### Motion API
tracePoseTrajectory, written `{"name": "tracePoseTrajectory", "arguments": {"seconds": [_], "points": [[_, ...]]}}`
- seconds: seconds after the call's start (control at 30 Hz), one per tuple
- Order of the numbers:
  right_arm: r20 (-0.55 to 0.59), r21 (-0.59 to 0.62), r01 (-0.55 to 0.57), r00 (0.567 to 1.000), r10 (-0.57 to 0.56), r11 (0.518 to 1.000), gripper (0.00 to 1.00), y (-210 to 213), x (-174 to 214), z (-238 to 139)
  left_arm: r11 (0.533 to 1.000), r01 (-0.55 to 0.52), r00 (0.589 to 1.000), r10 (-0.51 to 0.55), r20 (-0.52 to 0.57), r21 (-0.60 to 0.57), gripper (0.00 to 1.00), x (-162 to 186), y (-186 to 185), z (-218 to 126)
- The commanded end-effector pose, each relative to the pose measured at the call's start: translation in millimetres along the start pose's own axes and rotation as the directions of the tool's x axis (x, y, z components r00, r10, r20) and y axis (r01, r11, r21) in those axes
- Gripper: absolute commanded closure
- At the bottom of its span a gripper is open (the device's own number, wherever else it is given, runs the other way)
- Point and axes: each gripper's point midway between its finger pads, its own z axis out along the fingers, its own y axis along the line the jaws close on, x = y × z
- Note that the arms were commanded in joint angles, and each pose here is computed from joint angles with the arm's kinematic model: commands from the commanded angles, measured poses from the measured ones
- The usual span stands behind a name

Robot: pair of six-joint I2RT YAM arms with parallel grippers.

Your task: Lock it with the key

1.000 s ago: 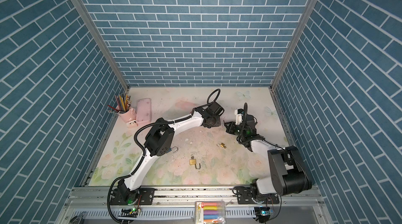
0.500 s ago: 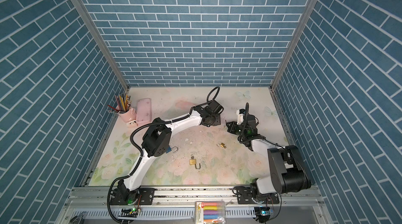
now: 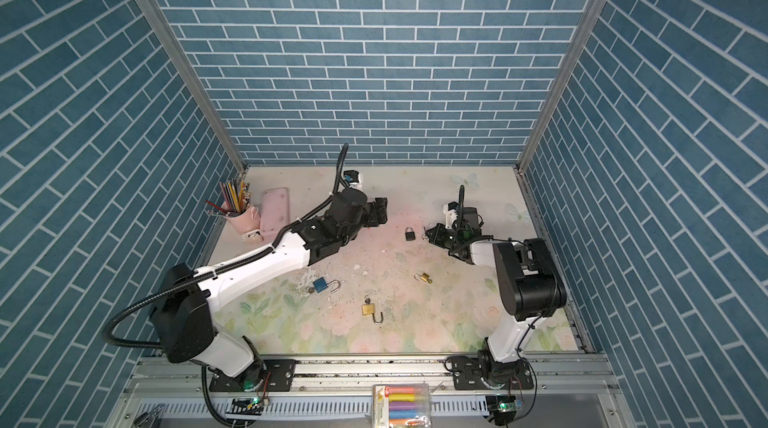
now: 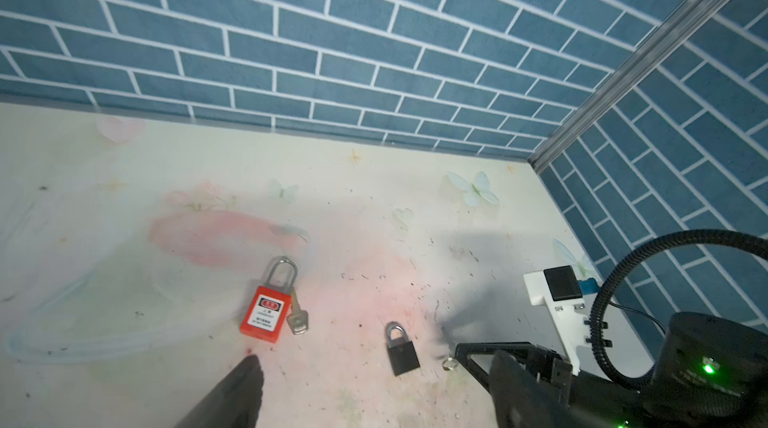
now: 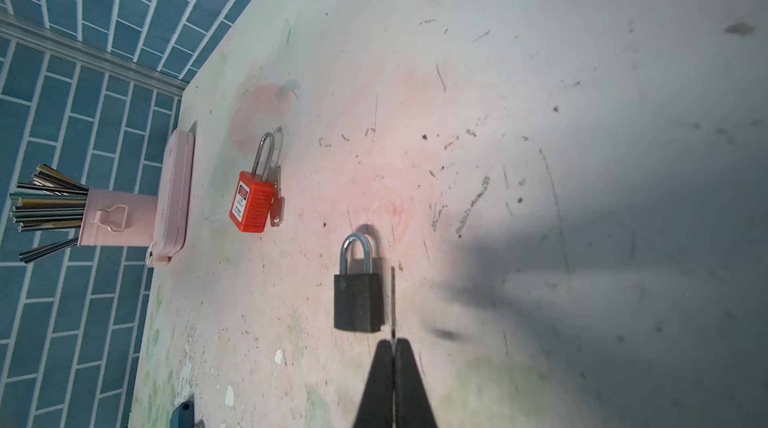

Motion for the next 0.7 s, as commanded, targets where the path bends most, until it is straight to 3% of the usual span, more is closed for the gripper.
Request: {"name": "tracePoseTrajectory", "arguments": {"seconds": [0.0, 0.2, 0.5, 0.67], "points": [[-0.062, -0.024, 0.028, 0.998, -0.030, 0.999, 1.00, 2, 4, 10, 1.000, 0.021, 0.994, -0.023, 0.105, 0.018, 0.13, -13, 23, -10], [-0.120, -0.010, 0.060, 0.991, -0.061, 0.998, 1.00, 1, 9, 25, 0.998, 0.058, 0.988, -0.062, 0.140, 0.031, 0.13, -10, 48, -27], [-0.174, 0.015, 0.111, 0.979, -0.106, 0.994, 1.00, 3, 18, 38, 0.997, 0.067, 0.992, -0.071, 0.103, 0.043, 0.13, -1, 47, -22], [-0.167, 0.029, 0.116, 0.980, -0.110, 0.993, 0.88, 3, 16, 37, 0.996, 0.071, 0.993, -0.076, 0.094, 0.053, 0.13, 0, 45, -21]]}}
